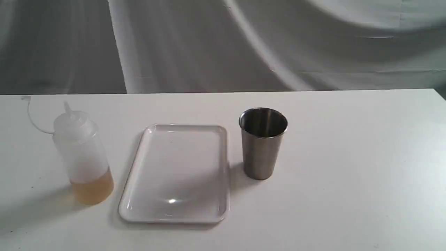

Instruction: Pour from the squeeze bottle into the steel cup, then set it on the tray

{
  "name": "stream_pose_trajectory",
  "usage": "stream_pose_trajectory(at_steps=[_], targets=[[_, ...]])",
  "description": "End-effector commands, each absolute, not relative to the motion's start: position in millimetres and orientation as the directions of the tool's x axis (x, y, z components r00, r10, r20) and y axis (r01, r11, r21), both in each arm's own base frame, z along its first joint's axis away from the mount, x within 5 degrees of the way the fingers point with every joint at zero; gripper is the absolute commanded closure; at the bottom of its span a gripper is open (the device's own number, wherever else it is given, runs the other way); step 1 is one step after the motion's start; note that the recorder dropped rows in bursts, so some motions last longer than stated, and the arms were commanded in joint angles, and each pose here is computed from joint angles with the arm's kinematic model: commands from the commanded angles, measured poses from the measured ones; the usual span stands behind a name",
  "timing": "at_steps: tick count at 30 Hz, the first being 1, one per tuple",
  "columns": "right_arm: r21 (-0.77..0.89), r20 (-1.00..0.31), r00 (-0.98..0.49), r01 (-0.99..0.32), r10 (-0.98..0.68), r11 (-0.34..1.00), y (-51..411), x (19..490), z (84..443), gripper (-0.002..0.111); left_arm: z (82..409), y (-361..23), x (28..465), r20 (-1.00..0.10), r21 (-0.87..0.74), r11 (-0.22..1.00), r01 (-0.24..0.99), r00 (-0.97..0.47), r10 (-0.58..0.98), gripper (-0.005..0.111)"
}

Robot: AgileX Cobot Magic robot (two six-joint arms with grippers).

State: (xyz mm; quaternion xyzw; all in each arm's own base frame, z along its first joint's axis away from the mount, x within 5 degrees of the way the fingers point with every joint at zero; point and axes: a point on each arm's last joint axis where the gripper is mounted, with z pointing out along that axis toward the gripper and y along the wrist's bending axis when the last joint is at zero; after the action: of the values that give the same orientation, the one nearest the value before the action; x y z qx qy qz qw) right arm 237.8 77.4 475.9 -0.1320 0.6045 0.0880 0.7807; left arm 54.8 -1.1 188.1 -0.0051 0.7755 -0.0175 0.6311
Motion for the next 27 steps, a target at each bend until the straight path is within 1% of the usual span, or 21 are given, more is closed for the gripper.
stream_pose_trajectory(at_steps=[1,6,12,19,27], targets=[[-0.03,-0.994,0.107,-0.359,0.009,0.933,97,249,456,0.108,187,-1,55,-0.98,-0.041,0.999,0.019,-0.196,-0.036,0.098],[0.14,-0.989,-0.023,-0.455,0.146,0.88,128,251,443,0.108,187,-1,55,-0.98,-0.041,0.999,0.019,-0.196,-0.036,0.098],[0.197,-0.98,-0.13,-0.519,0.152,0.832,163,258,421,0.108,187,-1,55,-0.98,-0.041,0.999,0.019,-0.196,-0.036,0.098],[0.149,-0.973,-0.229,-0.528,0.029,0.836,190,285,376,0.108,187,-1,55,-0.98,-0.041,0.999,0.019,-0.196,-0.036,0.098],[0.147,-0.946,-0.322,-0.529,-0.038,0.836,211,303,334,0.108,187,-1,55,-0.98,-0.041,0.999,0.019,-0.196,-0.036,0.098]])
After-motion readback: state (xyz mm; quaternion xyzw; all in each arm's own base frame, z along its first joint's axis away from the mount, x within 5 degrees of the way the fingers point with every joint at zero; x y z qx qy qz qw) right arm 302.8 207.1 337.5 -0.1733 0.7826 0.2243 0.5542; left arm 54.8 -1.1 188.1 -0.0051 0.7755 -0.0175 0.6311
